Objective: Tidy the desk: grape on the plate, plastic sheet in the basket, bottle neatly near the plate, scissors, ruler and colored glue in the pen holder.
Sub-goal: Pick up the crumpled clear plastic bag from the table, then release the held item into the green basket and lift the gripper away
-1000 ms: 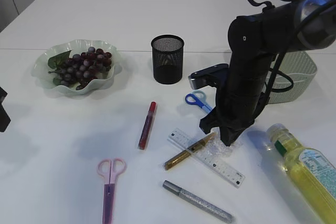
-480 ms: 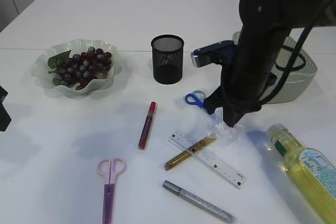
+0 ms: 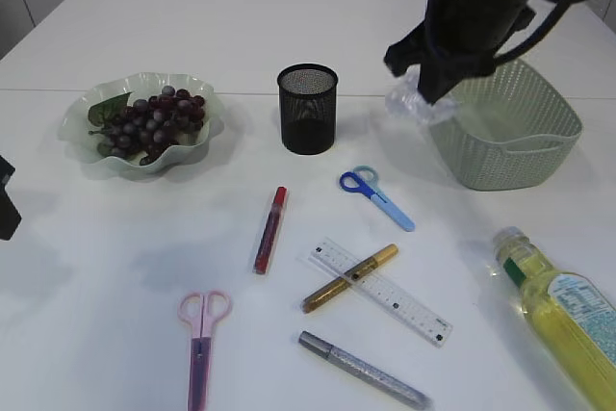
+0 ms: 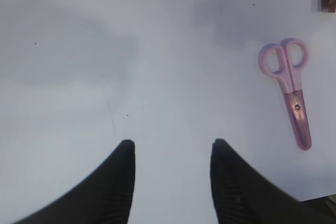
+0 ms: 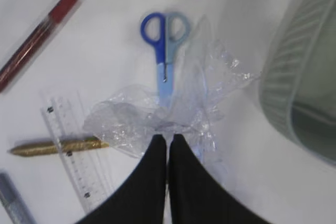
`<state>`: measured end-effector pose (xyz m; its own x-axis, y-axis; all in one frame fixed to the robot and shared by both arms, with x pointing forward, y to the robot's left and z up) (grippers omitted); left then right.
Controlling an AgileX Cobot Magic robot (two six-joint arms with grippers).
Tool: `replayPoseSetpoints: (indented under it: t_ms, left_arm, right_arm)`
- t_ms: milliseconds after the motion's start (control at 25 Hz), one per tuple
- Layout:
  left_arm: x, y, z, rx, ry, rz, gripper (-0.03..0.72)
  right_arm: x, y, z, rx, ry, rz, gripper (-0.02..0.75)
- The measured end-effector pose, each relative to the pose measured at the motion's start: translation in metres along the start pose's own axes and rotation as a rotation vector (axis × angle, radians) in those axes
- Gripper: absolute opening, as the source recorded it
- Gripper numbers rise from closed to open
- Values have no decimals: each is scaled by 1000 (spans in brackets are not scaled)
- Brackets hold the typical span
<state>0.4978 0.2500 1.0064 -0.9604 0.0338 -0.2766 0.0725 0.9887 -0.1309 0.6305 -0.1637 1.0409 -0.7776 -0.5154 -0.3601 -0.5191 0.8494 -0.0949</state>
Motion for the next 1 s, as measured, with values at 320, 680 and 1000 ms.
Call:
replayPoseSetpoints:
  t_ms: [320,680,1000]
  left_arm:
    - [0,0,0,0,0,0,342]
    - [0,0,0,1,-2,0,333]
    - [0,-1,0,12,-3,-8,331]
  right_arm:
    - [3,-96,-23,164,-155,266,15]
    - [11,-132,12,244,-128,360,30]
    - [12,-134,26,238,-111,417,477]
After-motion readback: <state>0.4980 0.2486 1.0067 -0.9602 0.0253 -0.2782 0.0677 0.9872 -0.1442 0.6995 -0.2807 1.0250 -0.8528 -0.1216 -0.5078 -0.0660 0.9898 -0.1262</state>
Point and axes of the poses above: a point on each arm's last joint axis where the gripper is mounted, z pointing out along that axis toward the gripper, y along the wrist's bending axis when the last joint is at zero, x = y × z, the point moved 3 cm from there along z, pointing out along that axis toward the gripper, and after that the axes turned 4 degrees about -z, right-handed, at the moved point
